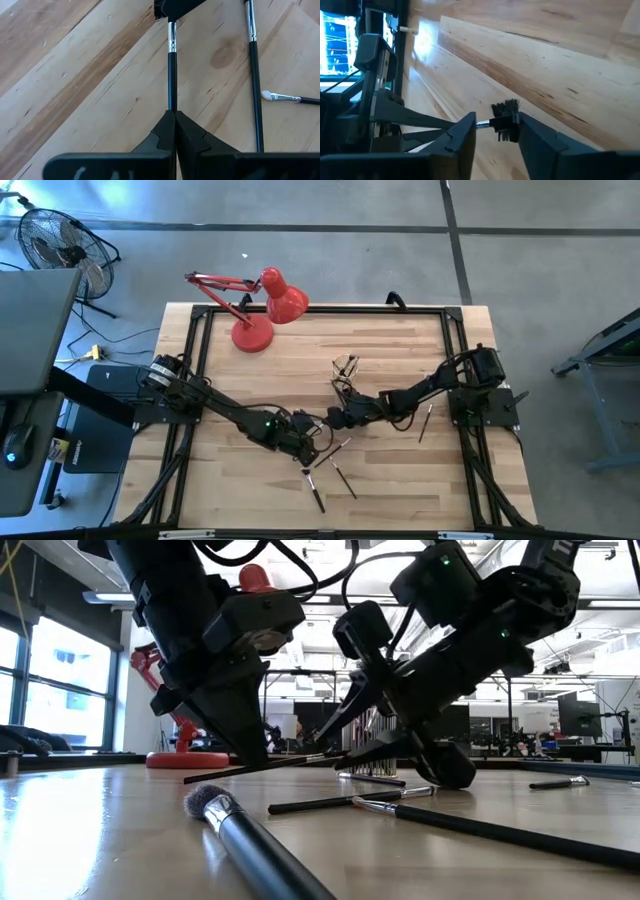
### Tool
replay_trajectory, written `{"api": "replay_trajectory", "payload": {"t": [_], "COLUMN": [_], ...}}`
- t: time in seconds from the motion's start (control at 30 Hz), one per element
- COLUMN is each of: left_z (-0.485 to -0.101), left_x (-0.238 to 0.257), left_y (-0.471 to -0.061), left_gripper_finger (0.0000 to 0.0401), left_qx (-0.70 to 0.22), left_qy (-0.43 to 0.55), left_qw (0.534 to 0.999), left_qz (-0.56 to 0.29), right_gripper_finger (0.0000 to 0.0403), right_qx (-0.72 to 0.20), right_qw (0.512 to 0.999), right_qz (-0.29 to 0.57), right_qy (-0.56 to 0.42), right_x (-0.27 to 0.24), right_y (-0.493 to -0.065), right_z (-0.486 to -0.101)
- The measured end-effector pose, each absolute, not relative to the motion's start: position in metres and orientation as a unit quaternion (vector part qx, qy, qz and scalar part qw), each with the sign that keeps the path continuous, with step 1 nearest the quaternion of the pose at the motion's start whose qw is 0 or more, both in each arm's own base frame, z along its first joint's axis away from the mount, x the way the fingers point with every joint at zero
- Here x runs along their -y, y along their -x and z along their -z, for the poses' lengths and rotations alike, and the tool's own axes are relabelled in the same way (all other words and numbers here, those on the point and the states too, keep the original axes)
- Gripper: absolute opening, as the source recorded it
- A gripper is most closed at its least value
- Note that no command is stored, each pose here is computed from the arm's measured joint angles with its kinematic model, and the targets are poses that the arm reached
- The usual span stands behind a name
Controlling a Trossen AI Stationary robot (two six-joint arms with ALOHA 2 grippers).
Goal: Put items in baskets/containers
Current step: Put the black lash brush into the yellow container
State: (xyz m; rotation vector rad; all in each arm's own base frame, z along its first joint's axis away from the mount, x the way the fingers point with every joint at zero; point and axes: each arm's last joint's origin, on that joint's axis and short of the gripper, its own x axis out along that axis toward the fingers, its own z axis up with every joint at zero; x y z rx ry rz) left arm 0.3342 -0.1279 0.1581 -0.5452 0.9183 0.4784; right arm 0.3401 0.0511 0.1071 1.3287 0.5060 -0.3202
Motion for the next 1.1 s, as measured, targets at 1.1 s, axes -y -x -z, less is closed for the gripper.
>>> {"api": "replay_trajectory", "payload": {"t": [1.1], "left_z": [-0.16], "left_x": [0.114], "left_y": [-0.345], "left_gripper_finger": [0.0091], "left_qx": [-0.439], "left_qy": [0.345], "left_qw": [0.804], "left_qz": [-0.206], "right_gripper_finger": [0.0011], "right_qx": [-0.199], "right_qw": [0.793], "right_qz": [0.112], "right_qy": [-0.565], "right_x": [-0.052], "right_y": [-0.344], "right_z": [-0.115]}}
